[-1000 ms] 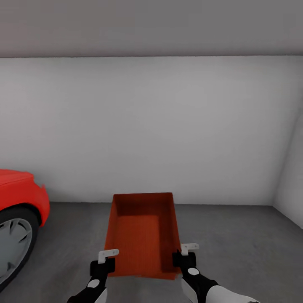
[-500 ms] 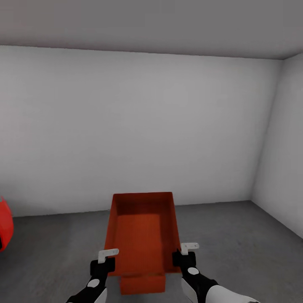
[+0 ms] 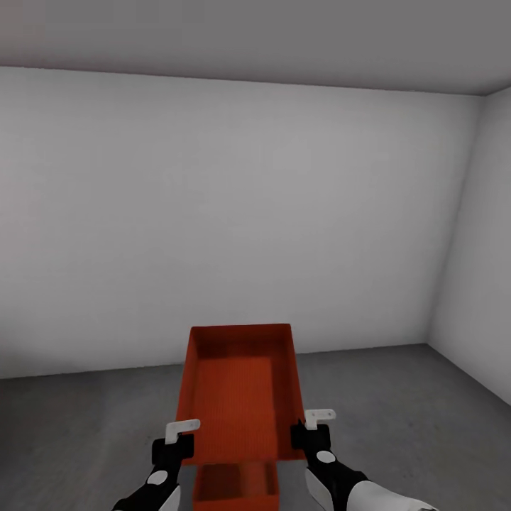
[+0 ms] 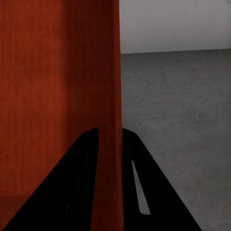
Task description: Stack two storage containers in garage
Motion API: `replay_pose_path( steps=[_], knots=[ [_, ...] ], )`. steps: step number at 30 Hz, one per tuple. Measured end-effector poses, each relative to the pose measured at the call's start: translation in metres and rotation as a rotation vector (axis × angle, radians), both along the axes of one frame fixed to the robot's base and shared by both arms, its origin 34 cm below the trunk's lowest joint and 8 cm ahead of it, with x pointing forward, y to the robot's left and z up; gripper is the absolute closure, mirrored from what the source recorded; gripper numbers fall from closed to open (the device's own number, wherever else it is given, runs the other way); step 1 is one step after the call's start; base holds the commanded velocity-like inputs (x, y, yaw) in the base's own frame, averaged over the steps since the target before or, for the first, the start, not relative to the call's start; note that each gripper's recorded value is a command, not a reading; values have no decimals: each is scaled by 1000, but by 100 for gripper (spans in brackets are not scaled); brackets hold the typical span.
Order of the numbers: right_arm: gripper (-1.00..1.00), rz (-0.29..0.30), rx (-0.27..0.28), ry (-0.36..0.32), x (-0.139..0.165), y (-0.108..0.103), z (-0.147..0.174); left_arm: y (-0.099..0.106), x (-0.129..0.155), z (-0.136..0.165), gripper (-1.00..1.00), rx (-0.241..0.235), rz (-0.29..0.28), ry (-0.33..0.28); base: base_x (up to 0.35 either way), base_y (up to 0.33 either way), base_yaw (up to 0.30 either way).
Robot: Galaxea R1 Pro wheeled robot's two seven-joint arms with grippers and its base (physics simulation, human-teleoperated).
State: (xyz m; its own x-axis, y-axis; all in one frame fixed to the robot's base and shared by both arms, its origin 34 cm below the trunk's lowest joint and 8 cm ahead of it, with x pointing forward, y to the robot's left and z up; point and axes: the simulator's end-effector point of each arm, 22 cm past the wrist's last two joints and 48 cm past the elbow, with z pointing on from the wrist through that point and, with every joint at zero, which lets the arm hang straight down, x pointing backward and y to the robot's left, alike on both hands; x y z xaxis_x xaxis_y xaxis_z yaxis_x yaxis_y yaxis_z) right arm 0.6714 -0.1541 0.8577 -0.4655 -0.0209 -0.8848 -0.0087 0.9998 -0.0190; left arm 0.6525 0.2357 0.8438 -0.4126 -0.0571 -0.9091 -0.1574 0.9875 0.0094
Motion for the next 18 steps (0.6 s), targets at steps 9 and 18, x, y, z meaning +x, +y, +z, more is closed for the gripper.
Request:
replay_pose_path(
  steps=[9,18],
  knots=[
    [100,0,0,-1,0,0,0,0,0,0,100,0,0,-1,322,0,0],
    [100,0,0,7,-1,0,-4,0,-1,-4,100,0,0,6,322,0,0]
  ],
)
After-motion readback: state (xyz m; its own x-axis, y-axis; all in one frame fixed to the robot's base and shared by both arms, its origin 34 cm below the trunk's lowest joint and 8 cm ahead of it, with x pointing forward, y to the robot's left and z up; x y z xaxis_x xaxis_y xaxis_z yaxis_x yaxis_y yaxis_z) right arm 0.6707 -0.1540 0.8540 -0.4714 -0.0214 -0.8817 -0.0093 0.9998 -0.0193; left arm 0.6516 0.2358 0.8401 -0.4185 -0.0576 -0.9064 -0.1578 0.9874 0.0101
